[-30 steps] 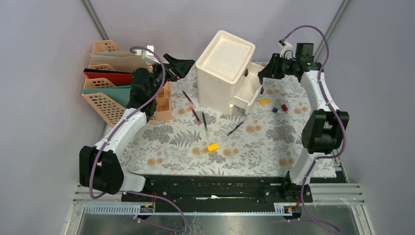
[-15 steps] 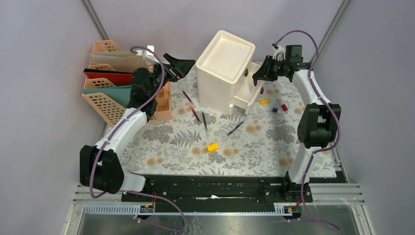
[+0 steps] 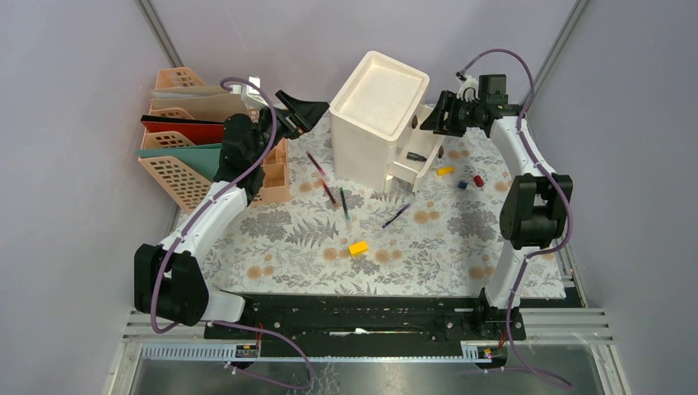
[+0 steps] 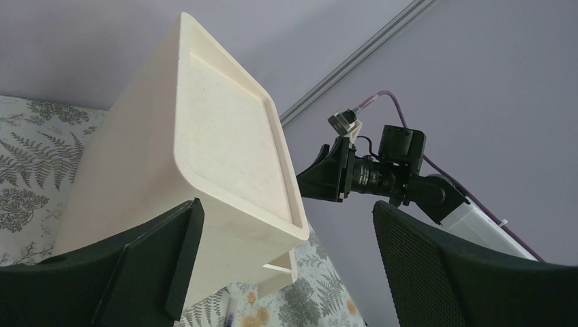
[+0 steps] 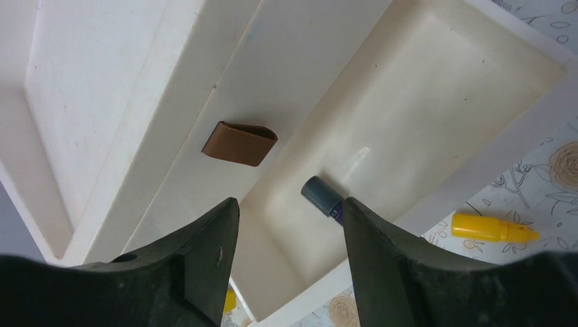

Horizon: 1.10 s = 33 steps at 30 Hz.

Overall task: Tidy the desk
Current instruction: Place the stationery in the drawer, then pick up the stationery from the center of the board.

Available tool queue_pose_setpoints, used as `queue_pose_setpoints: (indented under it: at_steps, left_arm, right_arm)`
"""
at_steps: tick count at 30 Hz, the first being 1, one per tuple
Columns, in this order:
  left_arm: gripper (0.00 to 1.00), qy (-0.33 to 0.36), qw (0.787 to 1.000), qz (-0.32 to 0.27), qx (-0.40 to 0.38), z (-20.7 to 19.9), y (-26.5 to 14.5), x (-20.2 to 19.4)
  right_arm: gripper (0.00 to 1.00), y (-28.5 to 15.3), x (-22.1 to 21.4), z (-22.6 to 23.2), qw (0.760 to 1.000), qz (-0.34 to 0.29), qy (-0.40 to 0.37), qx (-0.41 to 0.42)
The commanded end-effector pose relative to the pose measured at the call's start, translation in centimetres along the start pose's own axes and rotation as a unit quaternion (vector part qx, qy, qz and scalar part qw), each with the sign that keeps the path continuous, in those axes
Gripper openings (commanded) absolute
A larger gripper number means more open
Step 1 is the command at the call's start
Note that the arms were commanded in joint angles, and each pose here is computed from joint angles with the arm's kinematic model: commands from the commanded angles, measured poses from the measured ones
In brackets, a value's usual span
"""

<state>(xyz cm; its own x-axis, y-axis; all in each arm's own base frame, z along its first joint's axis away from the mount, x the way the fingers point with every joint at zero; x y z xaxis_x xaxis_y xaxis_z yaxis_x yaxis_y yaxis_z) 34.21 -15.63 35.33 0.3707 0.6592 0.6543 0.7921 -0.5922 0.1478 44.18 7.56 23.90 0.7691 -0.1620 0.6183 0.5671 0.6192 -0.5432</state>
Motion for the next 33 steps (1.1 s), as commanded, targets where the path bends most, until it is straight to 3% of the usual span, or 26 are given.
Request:
queue_pose_setpoints:
  at_steps: [1,7,13,21,33]
  left_arm:
    - [0.99,0.018,1.000,-0.007,-0.023,-1.2,0.1,1.0]
    - [0.99,0.044,0.999,-0.006,-0.013,-1.3,0.0,1.4]
    - [0.99,0.052,0.999,-0.005,-0.009,-1.2,0.2,1.5]
    - [0.99,0.086,0.996,0.000,-0.004,-1.5,0.7,2.3]
    - [0.99,0.083,0.997,0.008,-0.006,-1.2,1.2,2.1]
  right_arm:
    - [0.66,-0.9,2.2,1.7,0.997,-0.026,-0.073,0.015]
    - [0.75,-3.6,1.7,3.6,0.981,-0.010,-0.183,0.070]
    - [0.75,-6.1,-0.2,2.8,0.974,0.002,-0.217,0.066]
    - [0.75,-10.1,-1.0,-3.7,0.986,-0.009,-0.164,-0.010]
    - [0.72,-8.2,-3.6,-14.4,0.959,0.129,-0.126,-0.220]
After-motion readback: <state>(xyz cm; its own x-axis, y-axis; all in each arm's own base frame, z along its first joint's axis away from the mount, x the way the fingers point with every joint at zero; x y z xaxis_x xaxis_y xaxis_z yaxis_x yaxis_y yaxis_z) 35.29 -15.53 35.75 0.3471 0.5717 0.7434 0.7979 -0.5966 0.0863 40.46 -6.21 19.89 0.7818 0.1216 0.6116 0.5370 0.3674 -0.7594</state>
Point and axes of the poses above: each gripper's point midway between its finger pads, its own y axis out along the fingers, its own z axis along the line the jaws close on, x = y × z, the point moved 8 cm from there along -y, back along the fingers, and after that the axes turned 2 degrees about -y, right-handed, at the moved point
